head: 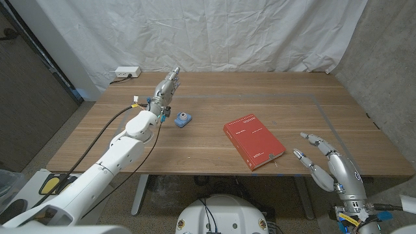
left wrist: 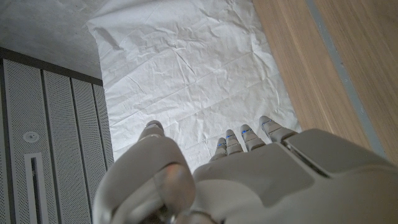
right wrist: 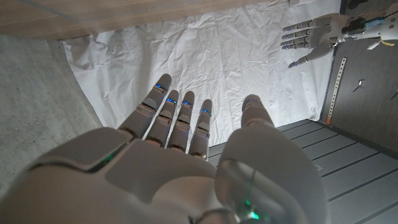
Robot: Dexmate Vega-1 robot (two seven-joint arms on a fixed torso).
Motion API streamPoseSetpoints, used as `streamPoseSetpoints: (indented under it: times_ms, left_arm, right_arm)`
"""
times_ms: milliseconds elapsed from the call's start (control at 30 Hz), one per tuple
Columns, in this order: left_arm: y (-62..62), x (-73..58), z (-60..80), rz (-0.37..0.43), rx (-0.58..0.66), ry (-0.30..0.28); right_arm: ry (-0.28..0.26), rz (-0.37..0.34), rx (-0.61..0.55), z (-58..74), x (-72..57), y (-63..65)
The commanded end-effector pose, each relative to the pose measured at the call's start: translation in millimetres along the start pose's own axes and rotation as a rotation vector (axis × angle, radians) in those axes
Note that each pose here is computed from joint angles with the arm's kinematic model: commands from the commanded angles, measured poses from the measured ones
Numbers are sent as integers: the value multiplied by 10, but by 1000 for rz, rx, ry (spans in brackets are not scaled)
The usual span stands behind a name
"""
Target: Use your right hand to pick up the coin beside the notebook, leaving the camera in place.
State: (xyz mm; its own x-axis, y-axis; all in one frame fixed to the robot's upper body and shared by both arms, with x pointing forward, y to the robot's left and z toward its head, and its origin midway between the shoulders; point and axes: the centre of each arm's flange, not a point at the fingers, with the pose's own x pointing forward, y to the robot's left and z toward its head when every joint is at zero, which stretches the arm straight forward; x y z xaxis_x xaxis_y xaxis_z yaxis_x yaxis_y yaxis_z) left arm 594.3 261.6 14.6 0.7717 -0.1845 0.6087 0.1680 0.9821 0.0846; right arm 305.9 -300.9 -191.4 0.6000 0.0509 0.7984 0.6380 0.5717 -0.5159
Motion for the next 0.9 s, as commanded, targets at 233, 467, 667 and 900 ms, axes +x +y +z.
streamPoseSetpoints:
  times_ms: [233, 467, 667, 900]
  left_arm:
    - [-8, -112, 19, 18, 3, -3]
    - [5, -143, 9, 20, 0, 3]
    - [12, -161, 18, 22, 4, 0]
    - [42, -170, 19, 26, 4, -3]
  right_arm:
    - [-71, -7, -184, 107, -4, 16]
    - [-70, -19, -255, 139, -7, 49]
    - [-66, -28, -326, 163, 5, 78]
    - [-67, -38, -400, 189, 35, 107]
